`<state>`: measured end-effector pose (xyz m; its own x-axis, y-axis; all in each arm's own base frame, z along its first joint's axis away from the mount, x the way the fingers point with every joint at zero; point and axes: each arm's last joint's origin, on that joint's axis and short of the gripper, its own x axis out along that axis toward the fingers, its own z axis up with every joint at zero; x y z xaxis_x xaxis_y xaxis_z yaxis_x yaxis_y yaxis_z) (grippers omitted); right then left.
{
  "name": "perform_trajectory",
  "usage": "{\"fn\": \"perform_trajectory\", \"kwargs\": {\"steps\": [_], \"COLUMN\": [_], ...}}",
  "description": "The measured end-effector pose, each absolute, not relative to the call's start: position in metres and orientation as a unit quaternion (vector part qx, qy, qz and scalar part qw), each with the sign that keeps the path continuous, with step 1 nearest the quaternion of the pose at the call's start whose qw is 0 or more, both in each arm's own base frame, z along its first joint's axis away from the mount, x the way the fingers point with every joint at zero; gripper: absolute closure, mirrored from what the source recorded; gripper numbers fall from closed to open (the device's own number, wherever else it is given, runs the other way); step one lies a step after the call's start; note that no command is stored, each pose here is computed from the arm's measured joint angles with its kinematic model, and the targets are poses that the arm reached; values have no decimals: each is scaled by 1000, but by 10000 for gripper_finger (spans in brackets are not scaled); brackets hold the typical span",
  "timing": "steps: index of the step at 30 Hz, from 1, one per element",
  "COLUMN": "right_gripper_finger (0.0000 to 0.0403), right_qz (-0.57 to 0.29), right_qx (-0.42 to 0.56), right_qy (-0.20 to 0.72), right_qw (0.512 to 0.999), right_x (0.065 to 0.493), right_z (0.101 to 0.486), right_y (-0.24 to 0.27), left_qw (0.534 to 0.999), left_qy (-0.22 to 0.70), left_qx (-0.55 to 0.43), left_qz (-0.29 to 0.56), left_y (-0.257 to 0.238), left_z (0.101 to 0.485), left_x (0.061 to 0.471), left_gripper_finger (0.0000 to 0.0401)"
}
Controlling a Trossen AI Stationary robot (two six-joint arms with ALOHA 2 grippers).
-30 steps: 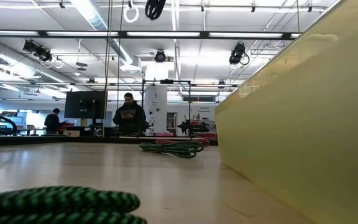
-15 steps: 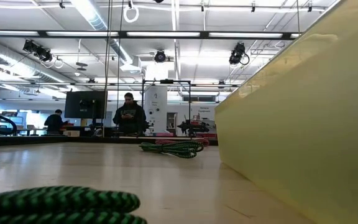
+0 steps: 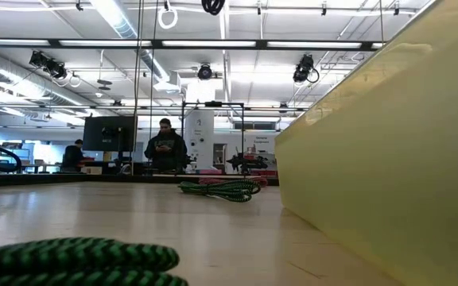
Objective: Pick & Place USB Port
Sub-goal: Put the blue pattern charger cable into the blue bin
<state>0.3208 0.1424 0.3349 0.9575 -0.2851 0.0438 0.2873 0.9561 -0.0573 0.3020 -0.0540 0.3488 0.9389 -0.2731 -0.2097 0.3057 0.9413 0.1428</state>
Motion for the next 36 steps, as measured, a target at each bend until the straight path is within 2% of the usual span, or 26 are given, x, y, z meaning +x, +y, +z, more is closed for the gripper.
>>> {"fn": "perform_trajectory", "kwargs": {"steps": [4,10,20,25,32,36], "right_gripper_finger": [378,379,379,379,379,379], "right_qz": [-160,-193,-170,-180,-280,-336], "right_qx": [-35,-17,184,289,357,376], "right_qy": [-9,20,140,227,335,359], "right_qw": [987,981,958,912,826,785], "right_x": [318,296,228,193,152,139], "right_z": [336,341,324,310,291,287], "right_y": [141,149,172,176,170,165], "left_qw": [981,973,948,938,933,933], "left_qy": [101,164,308,344,355,354], "left_qx": [86,83,45,19,14,22], "left_qz": [-143,-141,-59,-44,-61,-69], "left_y": [-54,-51,-39,-40,-55,-64], "left_z": [348,346,340,337,335,335], "left_x": [302,284,240,231,228,225], "left_gripper_finger": [288,275,286,286,286,286]}}
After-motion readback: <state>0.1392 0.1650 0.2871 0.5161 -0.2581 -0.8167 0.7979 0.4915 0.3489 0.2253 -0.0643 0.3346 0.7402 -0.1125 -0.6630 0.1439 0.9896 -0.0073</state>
